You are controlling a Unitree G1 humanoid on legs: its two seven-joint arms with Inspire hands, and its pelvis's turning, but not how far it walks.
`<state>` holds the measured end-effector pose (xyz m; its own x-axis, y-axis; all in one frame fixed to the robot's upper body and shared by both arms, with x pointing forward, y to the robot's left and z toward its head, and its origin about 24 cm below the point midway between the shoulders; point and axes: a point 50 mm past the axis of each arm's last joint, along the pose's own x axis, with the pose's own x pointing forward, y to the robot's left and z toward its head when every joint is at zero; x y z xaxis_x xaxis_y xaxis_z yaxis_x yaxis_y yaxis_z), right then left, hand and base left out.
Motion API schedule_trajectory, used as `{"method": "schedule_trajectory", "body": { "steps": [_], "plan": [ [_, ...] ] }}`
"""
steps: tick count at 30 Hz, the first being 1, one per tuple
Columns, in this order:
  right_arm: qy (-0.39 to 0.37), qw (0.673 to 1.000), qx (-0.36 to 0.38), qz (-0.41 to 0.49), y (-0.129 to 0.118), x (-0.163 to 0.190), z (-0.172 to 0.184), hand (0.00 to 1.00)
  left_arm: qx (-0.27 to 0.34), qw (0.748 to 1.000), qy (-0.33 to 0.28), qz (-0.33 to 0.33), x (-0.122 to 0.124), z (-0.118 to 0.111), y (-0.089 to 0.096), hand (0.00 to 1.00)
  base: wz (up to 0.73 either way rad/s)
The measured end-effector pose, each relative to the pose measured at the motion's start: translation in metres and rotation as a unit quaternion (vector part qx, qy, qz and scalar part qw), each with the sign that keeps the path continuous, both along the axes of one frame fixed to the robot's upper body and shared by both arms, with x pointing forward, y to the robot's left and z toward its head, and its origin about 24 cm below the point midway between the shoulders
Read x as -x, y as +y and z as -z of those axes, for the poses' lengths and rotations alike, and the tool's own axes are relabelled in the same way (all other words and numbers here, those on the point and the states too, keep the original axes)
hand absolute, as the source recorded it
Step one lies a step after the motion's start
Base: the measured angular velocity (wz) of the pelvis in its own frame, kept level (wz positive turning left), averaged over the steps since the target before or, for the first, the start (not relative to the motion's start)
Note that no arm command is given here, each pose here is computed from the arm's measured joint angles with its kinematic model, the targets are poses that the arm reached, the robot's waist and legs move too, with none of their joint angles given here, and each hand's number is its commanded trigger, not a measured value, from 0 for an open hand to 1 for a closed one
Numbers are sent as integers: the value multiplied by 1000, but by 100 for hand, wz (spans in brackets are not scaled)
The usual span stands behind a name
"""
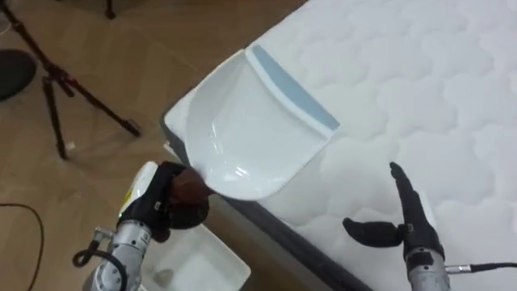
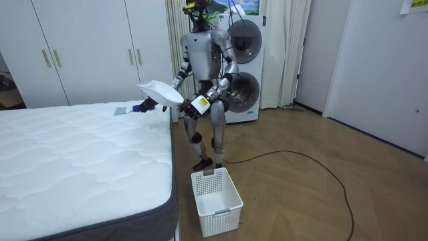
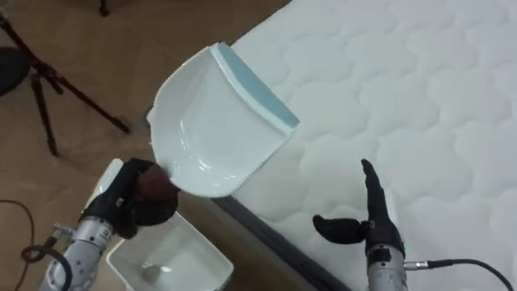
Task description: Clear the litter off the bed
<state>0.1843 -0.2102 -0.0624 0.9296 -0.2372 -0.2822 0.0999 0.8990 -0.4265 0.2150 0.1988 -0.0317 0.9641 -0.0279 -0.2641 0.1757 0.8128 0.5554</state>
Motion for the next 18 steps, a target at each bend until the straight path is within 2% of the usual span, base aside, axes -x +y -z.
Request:
{"method": "schedule_trajectory", "body": {
  "steps": [9,13,17,18],
  "plan": [
    [3,1000,-2,-9,-2,0,-1,0,28,999,36,12,11,13,-12,100,-52],
    [21,999,-15,-31,2,2,2,0,33,998,56,12,21,19,-11,100,-104],
    [39,999,-14,-28,1,8,7,0,67,995,70,0,29,25,-17,100,-98],
    [41,999,-14,-28,1,8,8,0,68,995,70,0,29,25,-18,97,-77]
  ]
}}
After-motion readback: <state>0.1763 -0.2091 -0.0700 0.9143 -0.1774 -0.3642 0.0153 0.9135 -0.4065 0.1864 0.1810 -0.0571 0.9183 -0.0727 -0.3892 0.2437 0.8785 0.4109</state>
